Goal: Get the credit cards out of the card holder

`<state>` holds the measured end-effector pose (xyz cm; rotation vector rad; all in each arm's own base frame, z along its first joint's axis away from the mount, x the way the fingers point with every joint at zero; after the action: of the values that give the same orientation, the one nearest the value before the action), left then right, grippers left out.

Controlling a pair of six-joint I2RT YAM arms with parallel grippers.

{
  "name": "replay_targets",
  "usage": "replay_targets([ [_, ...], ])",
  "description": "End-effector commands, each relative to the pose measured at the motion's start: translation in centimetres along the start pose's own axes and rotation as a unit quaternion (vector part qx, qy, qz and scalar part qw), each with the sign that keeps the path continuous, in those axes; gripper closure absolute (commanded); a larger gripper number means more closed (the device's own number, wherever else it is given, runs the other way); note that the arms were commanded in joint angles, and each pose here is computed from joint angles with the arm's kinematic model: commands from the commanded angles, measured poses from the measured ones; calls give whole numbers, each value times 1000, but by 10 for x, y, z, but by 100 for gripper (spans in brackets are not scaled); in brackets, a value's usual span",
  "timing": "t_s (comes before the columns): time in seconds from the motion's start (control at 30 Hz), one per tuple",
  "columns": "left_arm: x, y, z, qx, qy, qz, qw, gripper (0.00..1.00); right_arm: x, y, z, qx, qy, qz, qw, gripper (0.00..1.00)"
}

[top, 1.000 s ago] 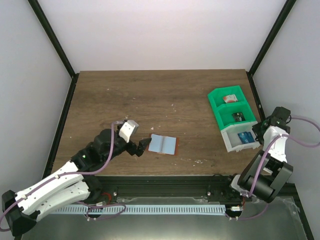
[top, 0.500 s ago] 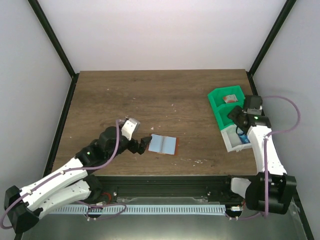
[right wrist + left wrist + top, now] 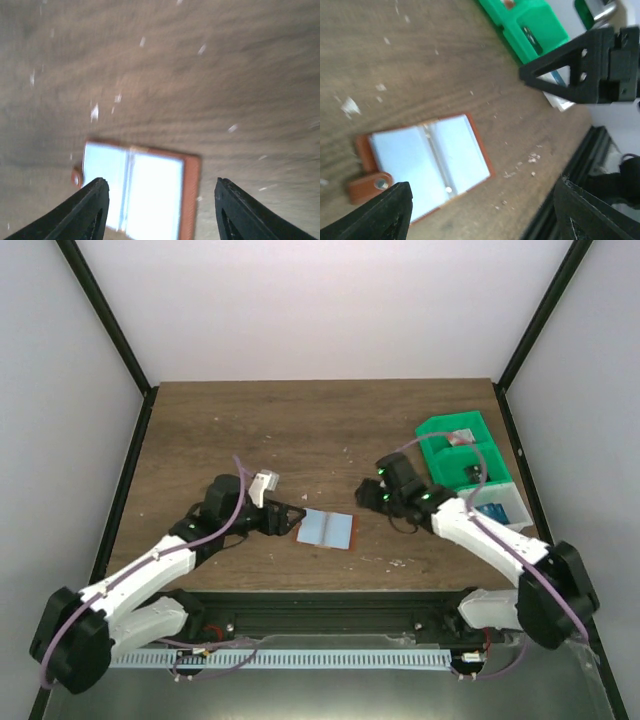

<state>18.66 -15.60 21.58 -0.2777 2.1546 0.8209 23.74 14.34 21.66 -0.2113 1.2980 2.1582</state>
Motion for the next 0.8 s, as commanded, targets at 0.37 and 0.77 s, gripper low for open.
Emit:
replay_targets([
  [0.37,22,-77,31,81,162,26,983,24,72,-73,12,-132,25,150,980,75],
  [0.77,52,-94,58,-3,181,66,981,23,89,-104,-16,-66,42,156,985,81],
])
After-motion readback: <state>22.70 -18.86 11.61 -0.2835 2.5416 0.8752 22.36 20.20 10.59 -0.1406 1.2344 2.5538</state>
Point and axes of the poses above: each gripper's point midway between its finger pads, its own y axis back along the fingers, its own z axis along the line the jaws close on, x = y × z, the point moved 10 cm from there along y, back along the fingers, and after that the axes turned 7 degrees about -y, right-handed, at the moved point
